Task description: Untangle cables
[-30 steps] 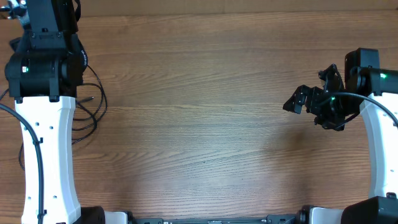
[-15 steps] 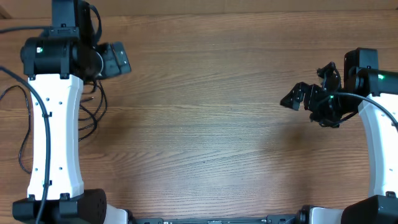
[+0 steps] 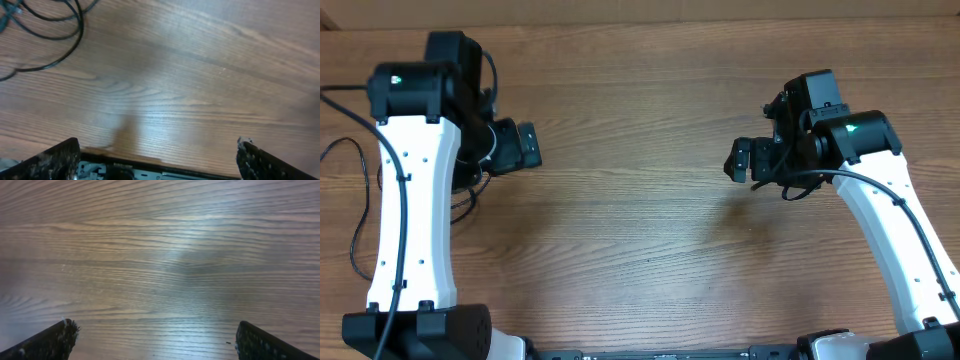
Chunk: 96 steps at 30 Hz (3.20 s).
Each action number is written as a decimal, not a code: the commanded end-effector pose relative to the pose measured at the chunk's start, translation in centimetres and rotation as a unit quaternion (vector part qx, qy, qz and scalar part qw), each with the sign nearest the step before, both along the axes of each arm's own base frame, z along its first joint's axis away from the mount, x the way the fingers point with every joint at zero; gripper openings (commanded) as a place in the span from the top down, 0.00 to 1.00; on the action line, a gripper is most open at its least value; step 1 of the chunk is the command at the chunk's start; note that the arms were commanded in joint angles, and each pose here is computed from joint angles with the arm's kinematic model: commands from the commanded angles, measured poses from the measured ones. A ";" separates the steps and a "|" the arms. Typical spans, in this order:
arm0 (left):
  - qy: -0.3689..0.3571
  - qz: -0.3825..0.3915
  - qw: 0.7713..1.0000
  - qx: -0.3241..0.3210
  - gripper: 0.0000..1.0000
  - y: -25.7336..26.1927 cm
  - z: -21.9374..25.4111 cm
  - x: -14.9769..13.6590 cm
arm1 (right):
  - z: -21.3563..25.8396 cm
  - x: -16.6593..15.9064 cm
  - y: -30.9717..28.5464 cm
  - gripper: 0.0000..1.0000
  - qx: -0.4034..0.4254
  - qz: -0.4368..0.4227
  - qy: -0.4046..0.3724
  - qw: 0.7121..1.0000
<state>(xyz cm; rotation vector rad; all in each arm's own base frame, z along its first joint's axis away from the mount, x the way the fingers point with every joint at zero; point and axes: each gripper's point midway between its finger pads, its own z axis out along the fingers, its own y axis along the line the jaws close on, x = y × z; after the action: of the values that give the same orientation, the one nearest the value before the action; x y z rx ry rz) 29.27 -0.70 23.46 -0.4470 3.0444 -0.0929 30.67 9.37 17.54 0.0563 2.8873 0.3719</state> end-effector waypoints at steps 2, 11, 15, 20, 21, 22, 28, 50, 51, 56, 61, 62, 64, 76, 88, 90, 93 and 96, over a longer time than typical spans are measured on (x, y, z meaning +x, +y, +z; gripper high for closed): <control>0.078 -0.023 0.997 -0.012 0.00 -0.9 -3.5 -4.2 | 1.1 -0.1 -2.0 0.00 -0.033 -0.043 -0.012 0.998; 0.075 -0.030 0.997 -0.013 0.00 -1.6 -8.7 -9.3 | 0.1 -3.5 -4.4 0.00 -0.069 -0.098 -0.033 0.992; -0.025 -0.024 0.999 -0.021 0.00 -2.5 -8.2 -9.6 | -0.5 -5.2 -4.7 0.00 -0.055 -0.101 -0.081 0.990; -0.195 -0.069 0.978 0.009 0.00 -3.2 -5.1 -8.4 | 1.8 -6.3 -4.9 0.00 -0.025 -0.117 -0.166 0.979; -0.232 -0.080 0.969 0.009 0.00 -3.6 -4.4 -8.4 | 2.8 -6.6 -5.0 0.00 -0.017 -0.119 -0.191 0.974; -0.255 -0.087 0.963 0.010 0.00 -3.8 -4.0 -8.4 | 3.3 -6.8 -5.0 0.00 -0.014 -0.119 -0.203 0.972; -0.346 -0.053 0.937 0.009 0.00 -3.6 -4.0 -9.8 | 7.3 -9.2 -6.3 0.00 -0.003 -0.135 -0.303 0.943; -0.338 -0.027 0.941 0.018 0.00 -2.9 -5.2 -10.2 | 6.8 -10.8 -6.7 0.00 -0.008 -0.136 -0.295 0.946; -0.337 -0.027 0.941 0.018 0.01 -2.9 -5.2 -10.2 | 6.8 -10.8 -6.7 0.00 -0.008 -0.136 -0.295 0.946; -0.338 -0.027 0.941 0.018 0.01 -2.9 -5.2 -10.2 | 6.8 -10.8 -6.7 0.00 -0.008 -0.136 -0.295 0.946; -0.337 -0.027 0.941 0.018 0.00 -2.9 -5.2 -10.2 | 6.8 -10.8 -6.7 0.00 -0.008 -0.136 -0.295 0.946; -0.337 -0.027 0.941 0.018 0.00 -2.9 -5.2 -10.2 | 6.8 -10.8 -6.7 0.00 -0.008 -0.136 -0.295 0.946; -0.337 -0.027 0.941 0.018 0.01 -2.9 -5.2 -10.2 | 6.8 -10.8 -6.7 0.00 -0.008 -0.136 -0.295 0.946; -0.338 -0.027 0.941 0.018 0.01 -2.9 -5.2 -10.2 | 6.8 -11.0 -7.7 0.00 -0.030 -0.152 -0.306 0.939; -0.338 -0.027 0.941 0.018 0.01 -2.9 -5.2 -10.2 | 3.6 -9.6 -6.2 0.00 0.064 -0.140 -0.458 0.876; -0.337 -0.027 0.941 0.018 0.00 -2.9 -5.2 -10.2 | 3.6 -9.0 -5.6 0.00 0.085 -0.129 -0.492 0.857; -0.338 -0.027 0.941 0.018 0.00 -2.9 -5.2 -10.2 | 4.1 -8.3 -5.2 0.00 0.102 -0.121 -0.530 0.833; -0.338 -0.027 0.941 0.018 0.01 -2.9 -5.2 -10.2 | 4.8 -7.8 -5.1 0.00 0.115 -0.117 -0.572 0.803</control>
<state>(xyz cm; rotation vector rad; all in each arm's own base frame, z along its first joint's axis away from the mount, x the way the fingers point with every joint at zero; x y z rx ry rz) 19.10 -3.70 18.44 -0.2449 2.3751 -0.1653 22.74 3.88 22.18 0.1911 1.6666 0.4527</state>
